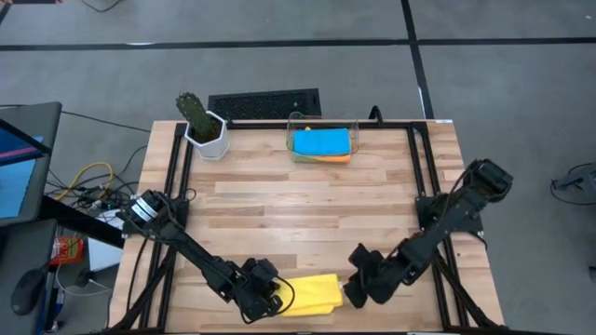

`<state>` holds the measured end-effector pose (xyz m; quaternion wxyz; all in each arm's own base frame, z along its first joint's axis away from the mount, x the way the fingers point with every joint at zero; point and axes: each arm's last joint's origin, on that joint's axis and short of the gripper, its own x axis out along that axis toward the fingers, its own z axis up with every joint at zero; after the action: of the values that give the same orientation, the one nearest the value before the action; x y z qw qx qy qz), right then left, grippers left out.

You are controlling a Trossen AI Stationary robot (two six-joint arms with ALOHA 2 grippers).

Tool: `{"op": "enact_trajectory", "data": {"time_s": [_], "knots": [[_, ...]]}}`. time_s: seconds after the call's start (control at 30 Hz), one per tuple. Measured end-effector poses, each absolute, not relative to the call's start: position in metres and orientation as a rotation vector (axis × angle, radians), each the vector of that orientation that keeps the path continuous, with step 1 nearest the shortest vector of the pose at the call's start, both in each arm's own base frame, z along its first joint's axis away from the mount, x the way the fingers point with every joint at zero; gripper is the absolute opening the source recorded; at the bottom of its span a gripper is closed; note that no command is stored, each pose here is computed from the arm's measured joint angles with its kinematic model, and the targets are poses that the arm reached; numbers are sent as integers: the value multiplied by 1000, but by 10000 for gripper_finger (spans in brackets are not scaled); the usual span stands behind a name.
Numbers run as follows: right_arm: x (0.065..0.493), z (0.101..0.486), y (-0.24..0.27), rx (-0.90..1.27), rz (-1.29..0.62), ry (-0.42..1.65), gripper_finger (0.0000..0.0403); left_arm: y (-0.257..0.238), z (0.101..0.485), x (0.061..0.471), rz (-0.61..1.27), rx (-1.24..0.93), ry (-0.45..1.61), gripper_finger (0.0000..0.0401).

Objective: Fold microfiber towels
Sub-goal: Put the yellow towel into the transparent bin

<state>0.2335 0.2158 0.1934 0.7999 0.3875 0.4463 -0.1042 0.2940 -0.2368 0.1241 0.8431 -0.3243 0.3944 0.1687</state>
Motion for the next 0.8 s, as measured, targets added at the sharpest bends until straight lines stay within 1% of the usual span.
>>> {"op": "enact_trajectory", "data": {"time_s": [0.1, 0.2, 0.3, 0.43, 0.53, 0.67, 0.8], "knots": [[238, 189, 211, 881, -260, 1001, 213, -237, 125, 295, 352, -696, 824, 0], [244, 172, 209, 909, -314, 1093, 230, -238, 125, 296, 346, -705, 816, 0], [255, 154, 210, 972, -335, 1156, 230, -238, 125, 296, 349, -714, 812, 0], [275, 145, 217, 1044, -283, 1098, 227, -238, 125, 296, 355, -725, 810, 0], [283, 143, 223, 1042, -289, 1097, 224, -237, 125, 297, 359, -732, 809, 0], [283, 131, 223, 972, -393, 1167, 214, -237, 126, 298, 358, -737, 805, 0], [285, 122, 225, 955, -417, 1179, 203, -236, 126, 299, 356, -745, 803, 0]]}}
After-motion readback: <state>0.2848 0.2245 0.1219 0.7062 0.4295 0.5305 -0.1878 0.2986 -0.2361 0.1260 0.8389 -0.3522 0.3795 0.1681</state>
